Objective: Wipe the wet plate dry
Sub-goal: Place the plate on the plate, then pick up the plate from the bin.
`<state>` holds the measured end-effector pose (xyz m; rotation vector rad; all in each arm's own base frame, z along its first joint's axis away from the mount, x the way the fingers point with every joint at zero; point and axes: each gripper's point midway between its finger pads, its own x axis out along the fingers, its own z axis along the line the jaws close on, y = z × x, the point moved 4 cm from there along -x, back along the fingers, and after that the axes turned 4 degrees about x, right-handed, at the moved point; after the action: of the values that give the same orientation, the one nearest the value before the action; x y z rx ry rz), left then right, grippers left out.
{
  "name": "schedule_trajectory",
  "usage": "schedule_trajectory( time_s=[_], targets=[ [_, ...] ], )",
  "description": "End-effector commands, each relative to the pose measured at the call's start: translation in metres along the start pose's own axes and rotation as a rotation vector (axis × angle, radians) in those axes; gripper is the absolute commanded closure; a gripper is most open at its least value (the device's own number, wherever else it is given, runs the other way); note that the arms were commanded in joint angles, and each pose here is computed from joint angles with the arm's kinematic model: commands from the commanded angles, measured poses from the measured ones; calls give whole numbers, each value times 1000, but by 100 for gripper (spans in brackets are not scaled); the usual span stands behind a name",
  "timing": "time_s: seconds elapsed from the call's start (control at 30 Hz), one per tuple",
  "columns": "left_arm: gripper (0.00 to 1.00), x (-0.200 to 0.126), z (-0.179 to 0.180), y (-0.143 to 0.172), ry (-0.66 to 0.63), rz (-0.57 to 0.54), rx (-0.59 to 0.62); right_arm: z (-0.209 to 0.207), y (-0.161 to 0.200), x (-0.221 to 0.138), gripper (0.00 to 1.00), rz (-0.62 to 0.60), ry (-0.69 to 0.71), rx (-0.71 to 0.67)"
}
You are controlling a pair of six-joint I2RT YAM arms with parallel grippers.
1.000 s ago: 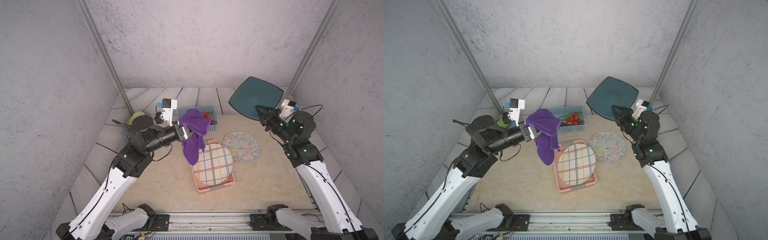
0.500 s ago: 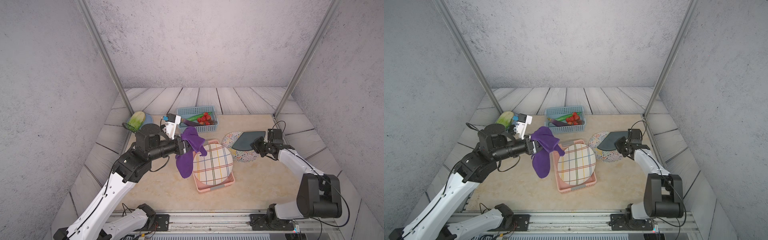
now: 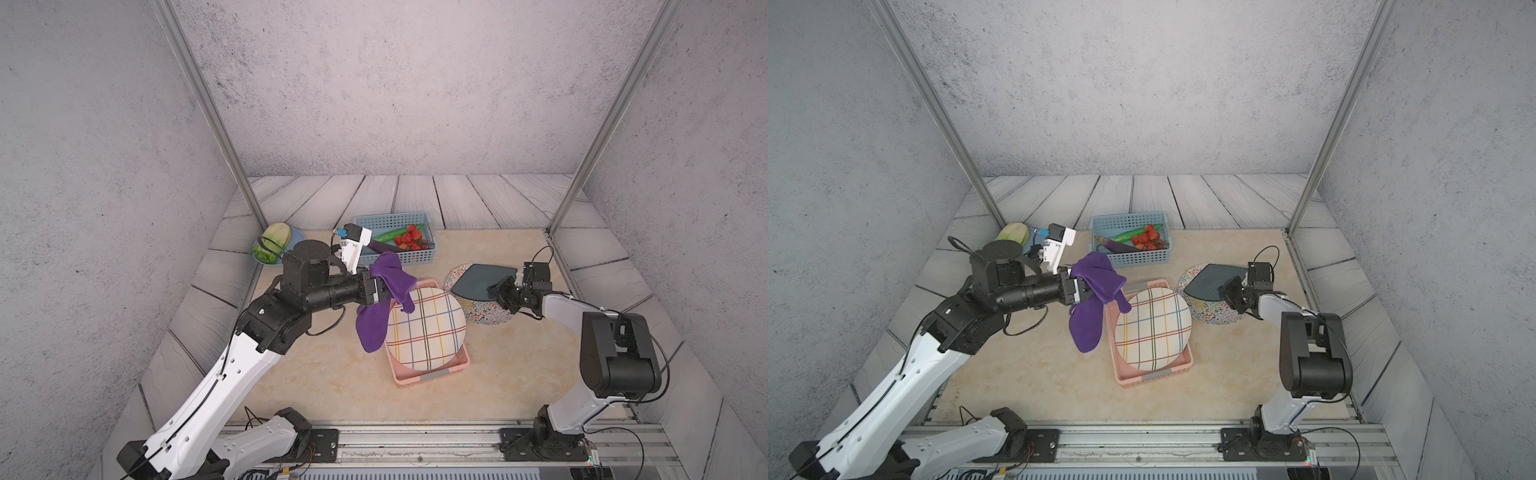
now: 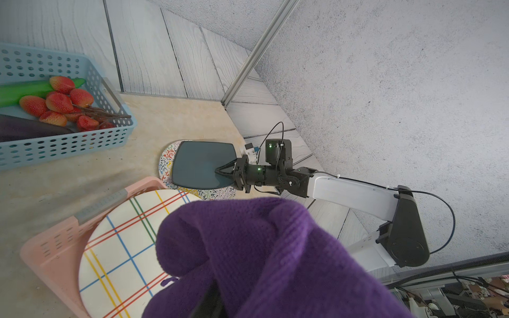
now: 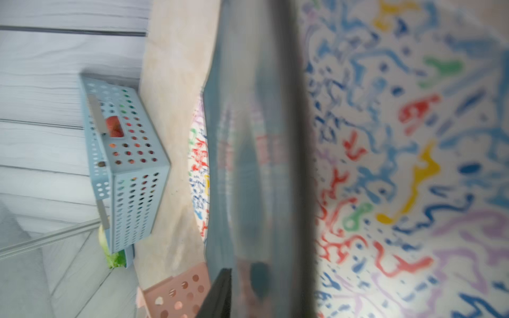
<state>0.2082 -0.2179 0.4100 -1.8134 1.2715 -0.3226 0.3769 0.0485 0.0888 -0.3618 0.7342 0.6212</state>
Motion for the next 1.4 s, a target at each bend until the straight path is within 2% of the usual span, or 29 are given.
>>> schedule_trajectory(
  time_s=[0.0, 0.17, 0.23, 0.33, 0.4, 0.47, 0.53, 0.63, 0.7, 0.8, 0.97, 1.13, 1.2, 1.3, 1.37],
  targets=[
    [100, -4, -9, -12, 38, -40, 34, -31, 16, 0, 55, 32, 86, -35],
    [100, -2, -7, -10, 40, -42, 22, -40, 25, -10, 42, 65, 145, -122],
    [100, -3, -3, -8, 15, -37, 29, -41, 25, -22, 33, 52, 179, -156],
    [100, -6, 10, 2, -77, -4, 58, -37, 25, -53, 21, -10, 201, -197],
    [100, -10, 28, 16, -184, 53, 91, -20, 28, -87, 20, -54, 173, -267],
    [100, -14, 46, 29, -284, 103, 115, 3, 40, -114, 26, -41, 75, -339],
    [100, -19, 65, 44, -386, 143, 132, 30, 60, -136, 35, 21, -91, -397],
    [100, -21, 95, 72, -503, 206, 129, 44, 88, -152, 43, 114, -184, -404],
    [100, -20, 110, 87, -542, 227, 110, 45, 103, -152, 41, 142, -197, -425],
    [100, -13, 124, 103, -560, 234, 63, 40, 117, -135, 29, 177, -205, -445],
    [100, -1, 141, 121, -584, 275, 1, 39, 136, -95, 29, 279, -175, -475],
    [100, 11, 158, 140, -595, 306, -28, 48, 149, -60, 41, 358, -201, -475],
    [100, 16, 165, 150, -608, 333, -64, 53, 151, -52, 50, 378, -219, -465],
    [100, 25, 176, 170, -606, 389, -117, 63, 153, -57, 64, 377, -247, -474],
    [100, 32, 182, 182, -594, 406, -148, 69, 154, -68, 68, 355, -265, -499]
  ],
)
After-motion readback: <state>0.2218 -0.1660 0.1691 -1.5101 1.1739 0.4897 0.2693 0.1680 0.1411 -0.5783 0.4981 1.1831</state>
